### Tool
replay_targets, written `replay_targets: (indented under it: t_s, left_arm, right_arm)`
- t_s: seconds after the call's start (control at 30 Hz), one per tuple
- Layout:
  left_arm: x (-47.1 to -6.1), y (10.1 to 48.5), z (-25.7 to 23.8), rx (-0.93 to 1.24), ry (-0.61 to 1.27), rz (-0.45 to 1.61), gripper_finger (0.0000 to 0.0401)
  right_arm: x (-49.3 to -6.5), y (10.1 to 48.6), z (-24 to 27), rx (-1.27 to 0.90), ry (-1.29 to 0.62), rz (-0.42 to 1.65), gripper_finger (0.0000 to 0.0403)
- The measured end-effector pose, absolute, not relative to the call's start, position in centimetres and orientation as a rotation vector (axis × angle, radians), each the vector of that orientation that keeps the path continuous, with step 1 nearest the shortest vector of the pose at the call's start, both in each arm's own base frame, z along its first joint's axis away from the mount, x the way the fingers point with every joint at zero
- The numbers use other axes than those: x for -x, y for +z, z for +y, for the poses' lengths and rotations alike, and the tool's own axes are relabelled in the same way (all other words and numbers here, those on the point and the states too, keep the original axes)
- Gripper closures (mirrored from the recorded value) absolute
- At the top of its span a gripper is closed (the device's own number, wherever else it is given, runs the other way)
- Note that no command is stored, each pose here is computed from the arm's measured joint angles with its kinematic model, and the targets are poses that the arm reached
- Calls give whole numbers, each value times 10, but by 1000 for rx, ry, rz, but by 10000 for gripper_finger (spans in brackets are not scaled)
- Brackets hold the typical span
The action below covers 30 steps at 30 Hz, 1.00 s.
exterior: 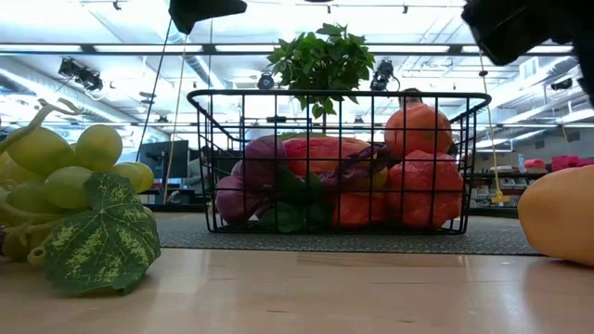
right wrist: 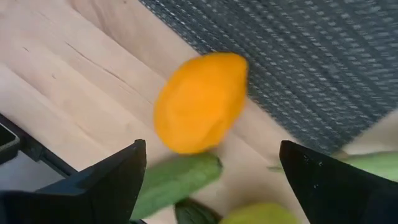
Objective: Build produce basket
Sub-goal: Put the lemon into the wire basket
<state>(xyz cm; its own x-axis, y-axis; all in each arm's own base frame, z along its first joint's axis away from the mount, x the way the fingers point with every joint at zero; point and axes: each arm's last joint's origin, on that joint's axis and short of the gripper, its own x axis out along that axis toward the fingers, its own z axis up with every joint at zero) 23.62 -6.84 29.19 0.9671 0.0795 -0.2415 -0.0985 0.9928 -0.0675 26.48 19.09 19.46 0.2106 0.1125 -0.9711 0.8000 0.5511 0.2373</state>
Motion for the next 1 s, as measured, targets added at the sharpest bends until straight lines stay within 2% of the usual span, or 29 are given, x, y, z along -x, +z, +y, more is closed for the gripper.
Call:
replay_targets:
  t_s: [0.57,0.7,0.9,1.0]
  left_arm:
    - [-238,295,-65,-2,95,214,103]
    - [-238,294,-65,2,96,224,103]
    - [-237,291,-64,24,100,245,103]
    - [-237,290,-64,24,101,256,103]
  right_arm:
    - [-282,158,187,-846,-693,1267,41]
    - [-282,151,187,-797,-692,1296,70]
    - [-281,150,187,-770,-676,1318,137]
    - [-279,154,187,-768,-652,1348,147]
